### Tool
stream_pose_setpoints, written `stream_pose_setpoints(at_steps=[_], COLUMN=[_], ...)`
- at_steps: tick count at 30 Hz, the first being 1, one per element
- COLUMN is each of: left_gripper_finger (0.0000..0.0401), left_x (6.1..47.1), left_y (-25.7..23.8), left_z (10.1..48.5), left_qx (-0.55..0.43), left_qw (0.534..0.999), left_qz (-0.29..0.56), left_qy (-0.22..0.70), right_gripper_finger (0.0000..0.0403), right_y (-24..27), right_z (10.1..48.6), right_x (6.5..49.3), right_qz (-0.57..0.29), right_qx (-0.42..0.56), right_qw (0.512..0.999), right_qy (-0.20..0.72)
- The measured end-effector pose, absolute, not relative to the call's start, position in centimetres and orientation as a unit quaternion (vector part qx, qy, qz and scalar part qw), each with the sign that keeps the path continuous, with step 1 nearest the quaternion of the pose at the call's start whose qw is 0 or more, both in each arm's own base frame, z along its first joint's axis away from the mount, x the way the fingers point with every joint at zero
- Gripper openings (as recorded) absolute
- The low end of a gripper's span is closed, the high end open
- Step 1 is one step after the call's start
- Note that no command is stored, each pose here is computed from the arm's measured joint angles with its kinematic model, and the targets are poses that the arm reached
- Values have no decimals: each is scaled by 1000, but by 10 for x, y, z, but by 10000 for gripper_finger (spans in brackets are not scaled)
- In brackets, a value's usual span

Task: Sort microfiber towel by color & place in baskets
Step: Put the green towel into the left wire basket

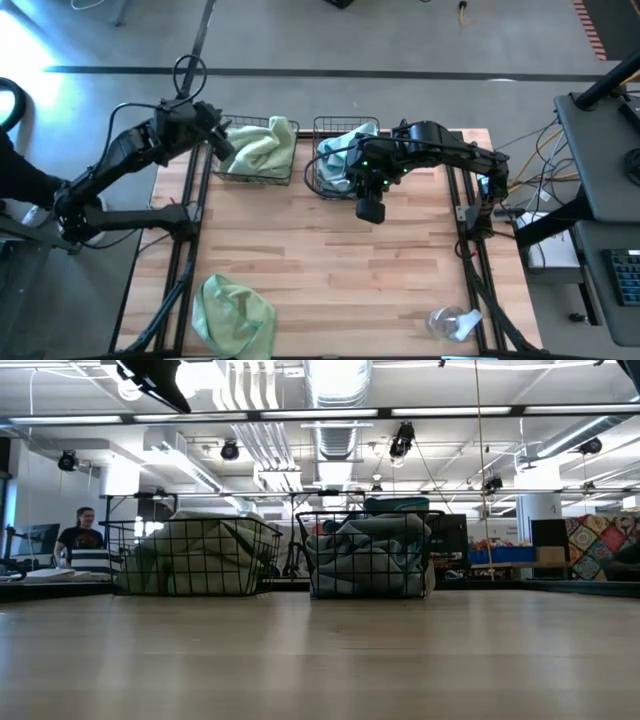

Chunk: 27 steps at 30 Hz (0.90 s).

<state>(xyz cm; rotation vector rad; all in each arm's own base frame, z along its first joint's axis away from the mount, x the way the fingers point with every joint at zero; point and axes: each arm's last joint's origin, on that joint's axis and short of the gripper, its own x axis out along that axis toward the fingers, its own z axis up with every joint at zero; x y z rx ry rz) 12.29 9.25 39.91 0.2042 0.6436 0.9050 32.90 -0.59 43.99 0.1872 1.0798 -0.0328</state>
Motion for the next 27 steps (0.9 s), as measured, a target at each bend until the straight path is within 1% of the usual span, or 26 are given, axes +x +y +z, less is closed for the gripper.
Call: stream_pose_setpoints(at_steps=[3,6,9,17,21,27], left_gripper_finger=[154,155,155,155,155,155], left_x=[120,114,104,85,88,122], left_y=[88,78,65,27,15,-5], left_z=[396,392,389,389,386,371], left_qx=[65,-12,-80,-221,-271,-298], left_qw=[854,876,885,903,899,879], left_qz=[415,362,324,230,186,137], left_qy=[308,317,325,287,289,346], right_gripper_finger=[82,82,82,82,82,82], right_y=[-6,-6,-6,-6,-6,-6], right_z=[440,440,440,440,440,440], right_x=[329,329,329,329,329,329], right_qz=[-16,-18,-16,2,12,20], right_qx=[90,94,89,61,43,30], right_qw=[853,853,853,856,857,858], right_qy=[513,513,513,513,513,513])
